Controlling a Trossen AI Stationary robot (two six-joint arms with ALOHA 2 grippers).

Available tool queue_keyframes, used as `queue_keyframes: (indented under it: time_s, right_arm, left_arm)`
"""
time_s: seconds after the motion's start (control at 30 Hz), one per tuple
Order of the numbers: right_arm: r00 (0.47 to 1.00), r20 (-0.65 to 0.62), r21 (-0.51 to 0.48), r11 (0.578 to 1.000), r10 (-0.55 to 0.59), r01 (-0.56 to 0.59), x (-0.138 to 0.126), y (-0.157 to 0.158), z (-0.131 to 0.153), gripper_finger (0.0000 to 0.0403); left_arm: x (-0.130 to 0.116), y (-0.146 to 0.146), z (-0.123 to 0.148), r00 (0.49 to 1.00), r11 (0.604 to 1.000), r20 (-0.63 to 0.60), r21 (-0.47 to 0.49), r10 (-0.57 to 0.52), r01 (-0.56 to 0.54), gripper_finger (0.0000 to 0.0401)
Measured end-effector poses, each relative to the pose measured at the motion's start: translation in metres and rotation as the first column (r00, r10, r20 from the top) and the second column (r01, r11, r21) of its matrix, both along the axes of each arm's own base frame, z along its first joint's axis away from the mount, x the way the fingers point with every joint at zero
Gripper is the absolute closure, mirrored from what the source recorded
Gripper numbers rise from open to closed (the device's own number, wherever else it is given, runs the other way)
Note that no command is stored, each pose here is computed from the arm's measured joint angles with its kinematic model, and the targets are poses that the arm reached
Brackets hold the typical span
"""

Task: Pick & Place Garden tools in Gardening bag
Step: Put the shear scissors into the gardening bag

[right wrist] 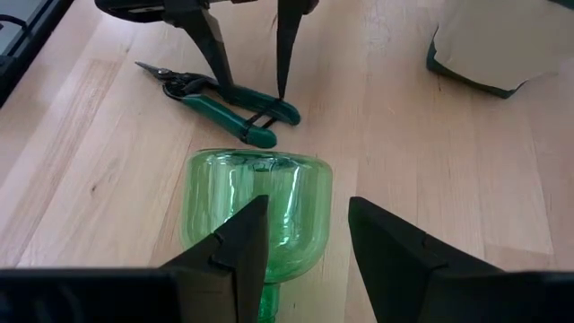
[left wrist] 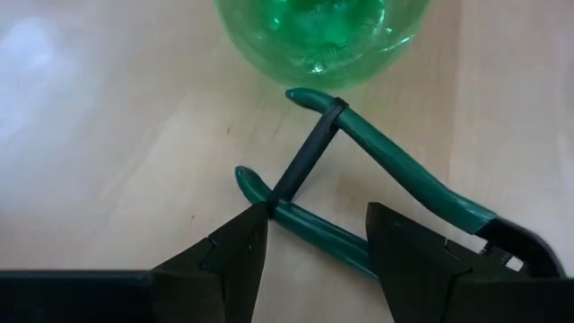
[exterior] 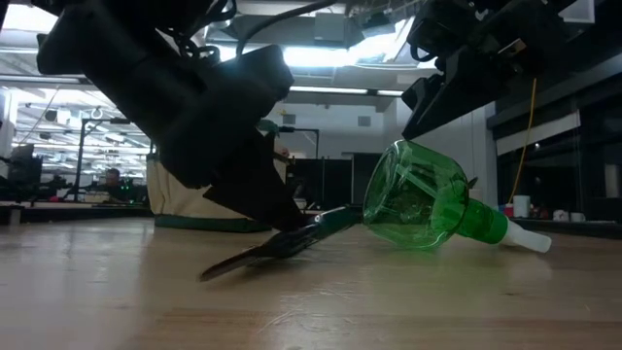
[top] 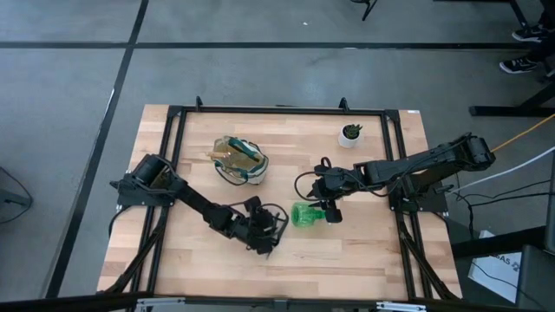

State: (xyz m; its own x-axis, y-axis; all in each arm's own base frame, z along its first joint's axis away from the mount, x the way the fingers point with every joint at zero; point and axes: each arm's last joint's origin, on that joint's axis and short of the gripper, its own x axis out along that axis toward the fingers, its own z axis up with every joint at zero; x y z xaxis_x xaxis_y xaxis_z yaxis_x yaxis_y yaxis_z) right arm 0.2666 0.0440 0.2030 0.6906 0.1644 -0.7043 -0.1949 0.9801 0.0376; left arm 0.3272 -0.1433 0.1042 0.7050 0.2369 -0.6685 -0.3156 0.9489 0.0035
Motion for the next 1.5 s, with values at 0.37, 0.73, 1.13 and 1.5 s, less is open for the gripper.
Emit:
queue_keyframes:
  time_s: [0.37, 0.73, 1.13, 1.5]
  right_arm:
    - [1.000, 0.000, 0.000, 1.000, 0.000, 0.000, 0.000, 0.000, 0.000, 0.0245]
    - [1.000, 0.000, 0.000, 1.000, 0.000, 0.000, 0.000, 0.000, 0.000, 0.0245]
    - [1.000, 0.000, 0.000, 1.000, 0.000, 0.000, 0.000, 0.000, 0.000, 0.0245]
    - [1.000, 0.000, 0.000, 1.000, 0.000, 0.000, 0.000, 0.000, 0.000, 0.0245]
  left_arm:
    - [-0.001, -0.007, -0.001, 0.997, 0.989, -0.022, -0.126, -0.080, 0.077, 0.0214]
    - [-0.001, -0.007, -0.001, 0.992, 0.990, -0.032, -0.073, -0.125, 0.122, 0.0273]
    - [-0.003, -0.013, -0.001, 0.983, 0.983, -0.028, 0.011, -0.183, 0.183, 0.0372]
    - [-0.005, -0.017, 0.000, 0.983, 0.982, -0.025, 0.043, -0.182, 0.183, 0.0372]
